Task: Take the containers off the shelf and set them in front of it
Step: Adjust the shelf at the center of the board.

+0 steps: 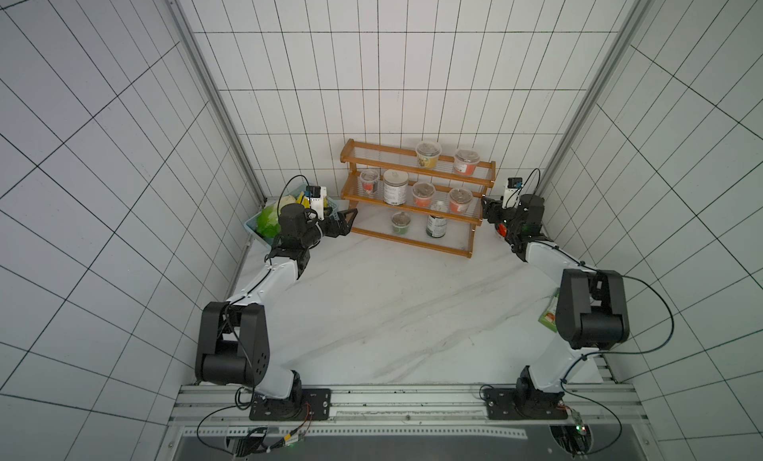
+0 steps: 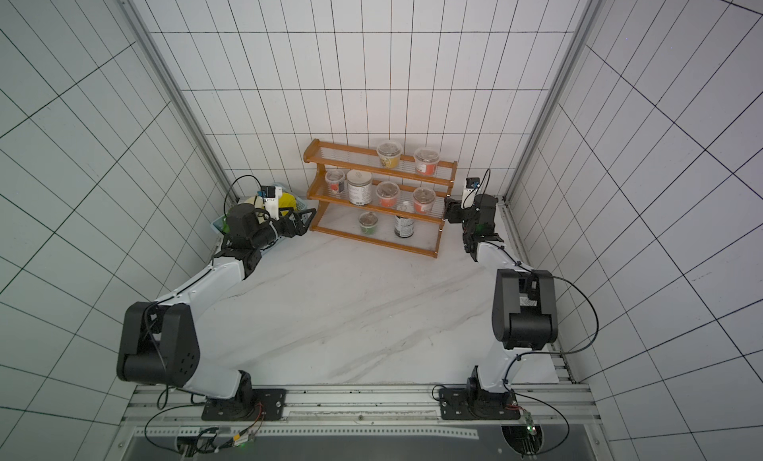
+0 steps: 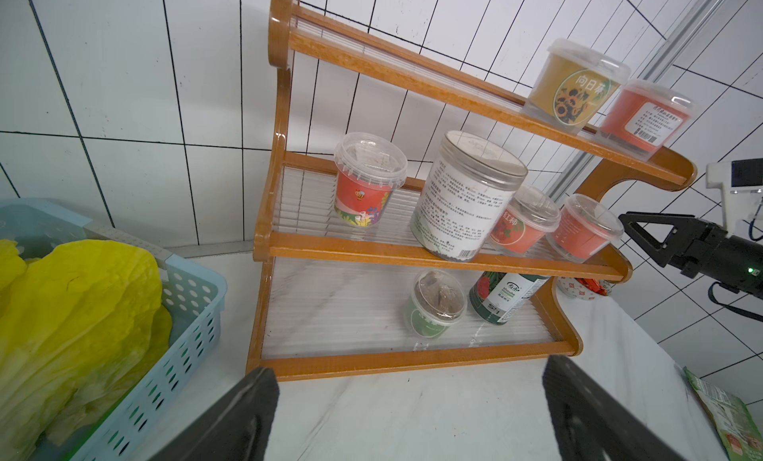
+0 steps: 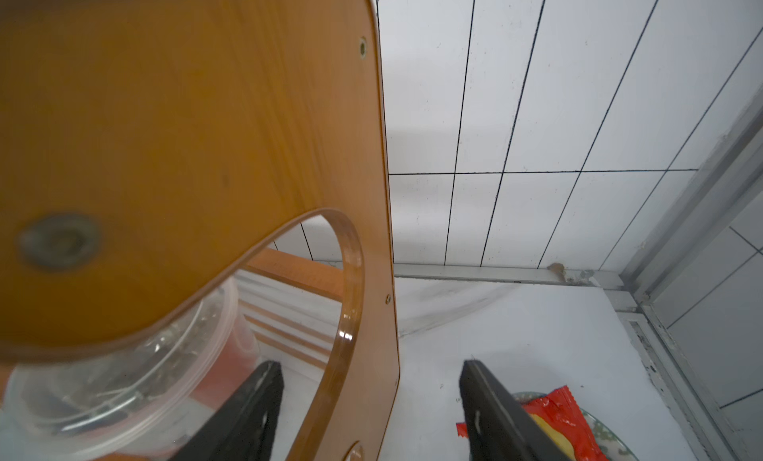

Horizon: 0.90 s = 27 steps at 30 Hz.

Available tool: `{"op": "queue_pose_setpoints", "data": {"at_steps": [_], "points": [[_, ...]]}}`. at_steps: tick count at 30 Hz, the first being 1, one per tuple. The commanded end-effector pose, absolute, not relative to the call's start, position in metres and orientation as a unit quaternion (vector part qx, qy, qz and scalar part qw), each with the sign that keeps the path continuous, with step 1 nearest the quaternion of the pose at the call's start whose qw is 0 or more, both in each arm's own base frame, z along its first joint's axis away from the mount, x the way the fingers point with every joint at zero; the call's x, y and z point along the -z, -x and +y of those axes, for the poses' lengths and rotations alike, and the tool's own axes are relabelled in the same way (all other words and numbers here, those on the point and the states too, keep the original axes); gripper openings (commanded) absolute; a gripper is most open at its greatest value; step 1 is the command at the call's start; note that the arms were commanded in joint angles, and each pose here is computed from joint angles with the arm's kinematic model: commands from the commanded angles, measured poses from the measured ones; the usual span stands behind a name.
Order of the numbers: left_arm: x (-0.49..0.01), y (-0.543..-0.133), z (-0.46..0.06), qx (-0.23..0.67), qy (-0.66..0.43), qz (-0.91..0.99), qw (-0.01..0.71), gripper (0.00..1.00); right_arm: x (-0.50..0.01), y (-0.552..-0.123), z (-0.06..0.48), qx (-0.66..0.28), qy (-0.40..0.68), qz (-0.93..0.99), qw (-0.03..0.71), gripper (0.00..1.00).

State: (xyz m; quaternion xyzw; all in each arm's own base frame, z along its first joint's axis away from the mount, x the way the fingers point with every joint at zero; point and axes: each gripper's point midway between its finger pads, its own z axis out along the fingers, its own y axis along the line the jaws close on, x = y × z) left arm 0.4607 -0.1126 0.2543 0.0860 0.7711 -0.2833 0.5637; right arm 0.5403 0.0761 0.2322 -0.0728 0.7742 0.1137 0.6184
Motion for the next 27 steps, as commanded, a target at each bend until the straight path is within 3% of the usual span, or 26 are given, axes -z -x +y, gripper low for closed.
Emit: {"op": "queue_pose_setpoints", "data": {"at_steps": [1, 20, 27], "points": [[-0.252, -0.466, -0.107, 0.276, -0.089, 0.774, 0.563, 0.99, -0.255, -0.556, 0.081, -0.113, 0.088, 0.751, 0.645, 0.69], [-0.239, -0.473, -0.099, 0.269, -0.078, 0.785, 0.552, 0.98, -0.247, -0.599, 0.074, -0.098, 0.074, 0.743, 0.658, 0.53], [-0.235, -0.472, -0.097, 0.266, -0.076, 0.789, 0.548, 0.98, -0.250, -0.602, 0.081, -0.117, 0.087, 0.734, 0.663, 0.35]]}}
